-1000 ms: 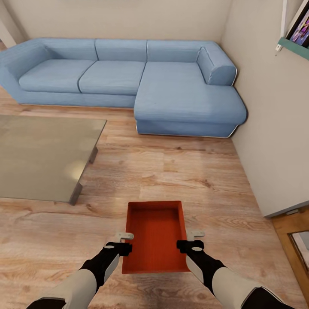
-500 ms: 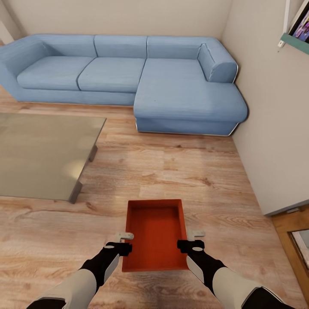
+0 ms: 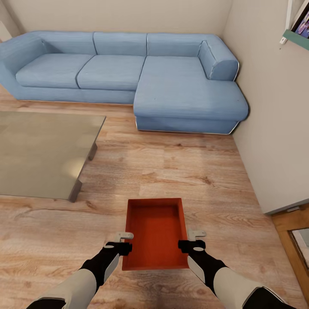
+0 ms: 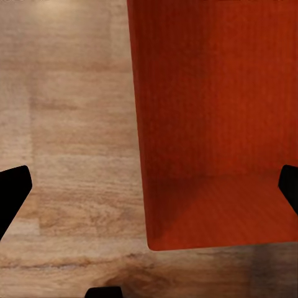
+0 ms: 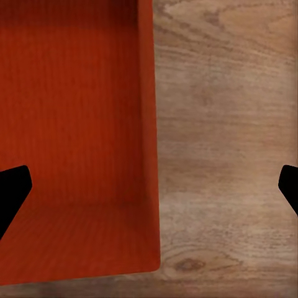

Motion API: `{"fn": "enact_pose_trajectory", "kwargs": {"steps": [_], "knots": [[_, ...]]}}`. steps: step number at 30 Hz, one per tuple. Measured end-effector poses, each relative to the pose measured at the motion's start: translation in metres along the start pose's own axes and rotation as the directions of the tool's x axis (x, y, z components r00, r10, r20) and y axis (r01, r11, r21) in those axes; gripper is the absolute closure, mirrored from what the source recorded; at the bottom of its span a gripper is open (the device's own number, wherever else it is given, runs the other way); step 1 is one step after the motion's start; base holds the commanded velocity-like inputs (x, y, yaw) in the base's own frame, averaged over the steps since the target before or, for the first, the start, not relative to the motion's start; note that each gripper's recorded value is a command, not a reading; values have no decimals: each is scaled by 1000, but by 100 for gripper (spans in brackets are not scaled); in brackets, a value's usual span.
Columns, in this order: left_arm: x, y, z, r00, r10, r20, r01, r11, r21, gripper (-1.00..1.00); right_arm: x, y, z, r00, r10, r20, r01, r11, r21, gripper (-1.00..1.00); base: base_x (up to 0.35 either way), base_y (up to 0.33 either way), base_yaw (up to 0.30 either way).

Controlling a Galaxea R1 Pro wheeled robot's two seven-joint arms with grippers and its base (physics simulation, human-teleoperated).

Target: Move the two storage containers from the living room to the garage. In the garage, place one container on the floor and stack the other container on top of it (either order is fine).

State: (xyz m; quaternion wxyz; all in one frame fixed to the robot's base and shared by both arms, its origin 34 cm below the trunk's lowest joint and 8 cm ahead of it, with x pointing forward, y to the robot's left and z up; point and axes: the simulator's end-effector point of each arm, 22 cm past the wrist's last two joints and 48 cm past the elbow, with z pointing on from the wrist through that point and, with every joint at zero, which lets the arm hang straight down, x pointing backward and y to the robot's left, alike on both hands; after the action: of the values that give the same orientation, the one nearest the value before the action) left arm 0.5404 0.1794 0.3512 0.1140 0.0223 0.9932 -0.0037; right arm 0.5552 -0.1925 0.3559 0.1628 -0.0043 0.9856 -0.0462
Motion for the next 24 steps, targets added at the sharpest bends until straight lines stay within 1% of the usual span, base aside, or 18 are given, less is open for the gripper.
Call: {"fn": "enact_pose_trajectory", "kwargs": {"steps": [10, 21, 24], "knots": [[-11, -1, -1, 999, -6, 37, 6, 1000, 3, -100, 0, 0, 0, 1000, -1, 0, 1, 1000, 1, -100, 0, 0, 0], [-15, -1, -1, 999, -3, 45, 3, 1000, -1, -100, 0, 0, 0, 1000, -1, 0, 1, 1000, 1, -100, 0, 0, 0], [-21, -1, -2, 998, -3, 58, 3, 1000, -1, -100, 0, -1, 0, 1000, -1, 0, 1, 1000, 1, -100, 0, 0, 0]]}}
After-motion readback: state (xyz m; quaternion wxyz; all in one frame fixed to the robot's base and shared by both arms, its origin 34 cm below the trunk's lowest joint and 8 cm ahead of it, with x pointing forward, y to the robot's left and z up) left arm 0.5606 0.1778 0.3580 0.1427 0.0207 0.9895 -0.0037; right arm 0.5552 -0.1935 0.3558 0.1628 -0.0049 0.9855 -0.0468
